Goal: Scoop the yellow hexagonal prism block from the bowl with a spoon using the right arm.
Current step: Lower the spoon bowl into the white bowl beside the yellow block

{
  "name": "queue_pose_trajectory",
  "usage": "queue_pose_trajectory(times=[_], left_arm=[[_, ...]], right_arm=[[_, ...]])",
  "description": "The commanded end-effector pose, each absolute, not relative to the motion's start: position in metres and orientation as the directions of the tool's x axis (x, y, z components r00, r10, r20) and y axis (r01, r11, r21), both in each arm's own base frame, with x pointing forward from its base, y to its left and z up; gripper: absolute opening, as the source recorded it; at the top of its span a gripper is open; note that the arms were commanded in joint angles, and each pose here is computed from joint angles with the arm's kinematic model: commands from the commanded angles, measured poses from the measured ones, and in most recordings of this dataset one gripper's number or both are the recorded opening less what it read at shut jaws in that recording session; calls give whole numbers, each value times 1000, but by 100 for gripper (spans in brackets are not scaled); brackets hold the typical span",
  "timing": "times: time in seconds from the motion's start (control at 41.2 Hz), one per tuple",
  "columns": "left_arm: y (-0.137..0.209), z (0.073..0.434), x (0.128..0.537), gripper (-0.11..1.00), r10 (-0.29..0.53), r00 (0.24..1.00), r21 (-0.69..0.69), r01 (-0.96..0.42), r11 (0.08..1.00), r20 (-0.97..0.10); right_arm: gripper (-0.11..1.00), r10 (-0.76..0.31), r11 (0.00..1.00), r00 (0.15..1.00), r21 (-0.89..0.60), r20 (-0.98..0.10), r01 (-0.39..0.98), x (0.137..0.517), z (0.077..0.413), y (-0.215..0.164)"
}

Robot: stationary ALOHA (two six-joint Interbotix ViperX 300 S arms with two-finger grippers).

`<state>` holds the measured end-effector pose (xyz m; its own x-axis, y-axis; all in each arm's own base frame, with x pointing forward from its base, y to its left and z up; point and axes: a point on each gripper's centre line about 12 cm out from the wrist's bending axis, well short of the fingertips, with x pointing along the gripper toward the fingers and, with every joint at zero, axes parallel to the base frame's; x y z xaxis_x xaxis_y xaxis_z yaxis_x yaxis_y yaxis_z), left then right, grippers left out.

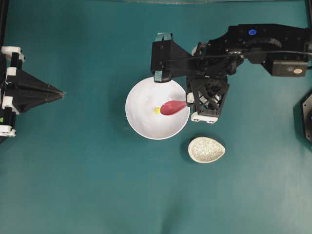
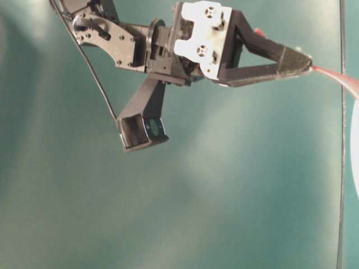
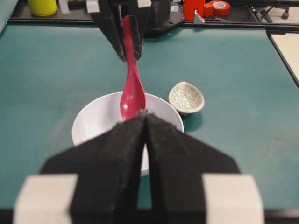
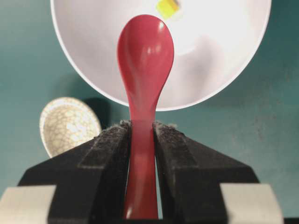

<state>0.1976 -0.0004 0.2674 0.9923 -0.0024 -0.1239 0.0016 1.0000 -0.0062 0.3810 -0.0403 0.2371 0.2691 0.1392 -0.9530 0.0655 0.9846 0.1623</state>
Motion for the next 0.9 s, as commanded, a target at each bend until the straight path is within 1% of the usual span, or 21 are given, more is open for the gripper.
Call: queue_pose_trajectory(times=[0.0, 0.291, 0.437, 0.679, 0.873], left_arm=[[-1, 273, 200, 0, -4, 994, -3, 4, 1000, -112], [-1, 273, 200, 0, -4, 994, -2, 4, 1000, -112], [0, 273, 200, 0, -3, 994, -2, 3, 1000, -112], [0, 273, 200, 0, -3, 994, -2, 3, 1000, -112], [-1, 274, 200, 0, -4, 994, -2, 4, 1000, -110]], right_arm=[[22, 128, 987, 299, 152, -946, 60, 384, 249, -42], [22, 129, 987, 244, 148, -961, 62, 386, 233, -43], [22, 132, 987, 229, 149, -964, 62, 388, 227, -42], [22, 132, 988, 223, 147, -966, 53, 392, 219, -39], [22, 129, 988, 238, 146, -963, 54, 397, 214, -39]])
